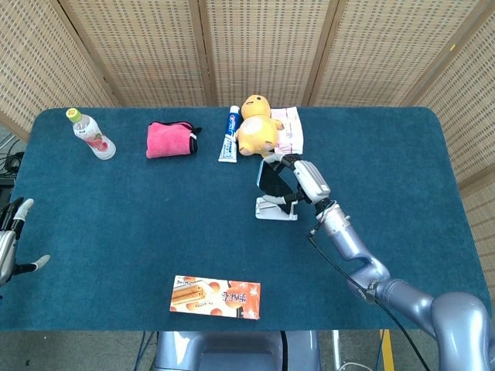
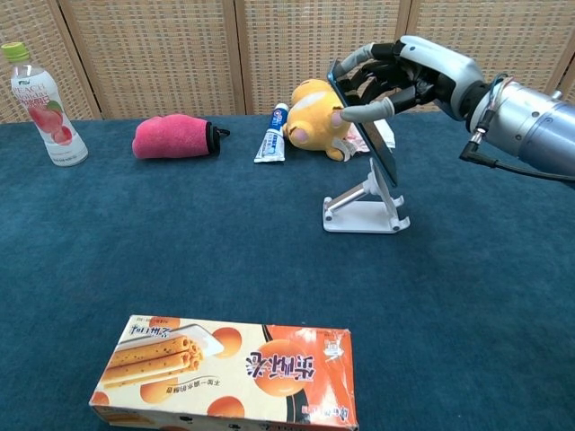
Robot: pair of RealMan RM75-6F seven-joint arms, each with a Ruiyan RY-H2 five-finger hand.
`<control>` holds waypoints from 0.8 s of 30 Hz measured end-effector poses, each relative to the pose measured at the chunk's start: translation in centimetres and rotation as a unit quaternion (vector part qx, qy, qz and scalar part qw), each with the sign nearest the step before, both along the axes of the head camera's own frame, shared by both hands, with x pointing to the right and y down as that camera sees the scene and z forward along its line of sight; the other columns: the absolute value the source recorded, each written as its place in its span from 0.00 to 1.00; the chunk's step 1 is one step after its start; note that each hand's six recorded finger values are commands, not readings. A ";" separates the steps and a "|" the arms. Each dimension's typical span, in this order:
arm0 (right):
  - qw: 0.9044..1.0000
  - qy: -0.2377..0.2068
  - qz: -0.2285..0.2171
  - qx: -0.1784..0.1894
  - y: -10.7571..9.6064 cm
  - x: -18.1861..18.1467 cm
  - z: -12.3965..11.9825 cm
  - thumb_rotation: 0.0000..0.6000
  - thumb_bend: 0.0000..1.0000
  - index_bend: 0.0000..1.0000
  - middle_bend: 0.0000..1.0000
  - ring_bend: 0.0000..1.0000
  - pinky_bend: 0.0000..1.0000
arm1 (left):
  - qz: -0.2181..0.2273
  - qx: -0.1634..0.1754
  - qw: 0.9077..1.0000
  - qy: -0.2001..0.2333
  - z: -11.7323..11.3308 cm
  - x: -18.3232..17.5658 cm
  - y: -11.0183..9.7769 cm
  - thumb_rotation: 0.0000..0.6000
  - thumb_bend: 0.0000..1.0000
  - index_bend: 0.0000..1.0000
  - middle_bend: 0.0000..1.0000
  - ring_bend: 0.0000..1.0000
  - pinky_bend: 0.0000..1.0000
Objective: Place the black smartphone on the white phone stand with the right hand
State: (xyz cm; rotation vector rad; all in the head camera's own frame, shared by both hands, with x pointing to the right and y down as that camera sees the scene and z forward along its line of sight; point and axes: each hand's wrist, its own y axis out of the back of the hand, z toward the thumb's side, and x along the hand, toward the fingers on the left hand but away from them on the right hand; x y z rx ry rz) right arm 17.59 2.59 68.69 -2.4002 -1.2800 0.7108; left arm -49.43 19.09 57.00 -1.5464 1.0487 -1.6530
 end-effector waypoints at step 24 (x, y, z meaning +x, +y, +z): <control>0.999 -0.030 0.024 0.013 0.9 0.5 2.5 1.00 0.64 0.44 0.55 0.48 0.24 | 0.004 -0.003 1.000 -0.003 0.3 0.3 0.0 1.00 0.00 0.00 0.00 0.00 0.00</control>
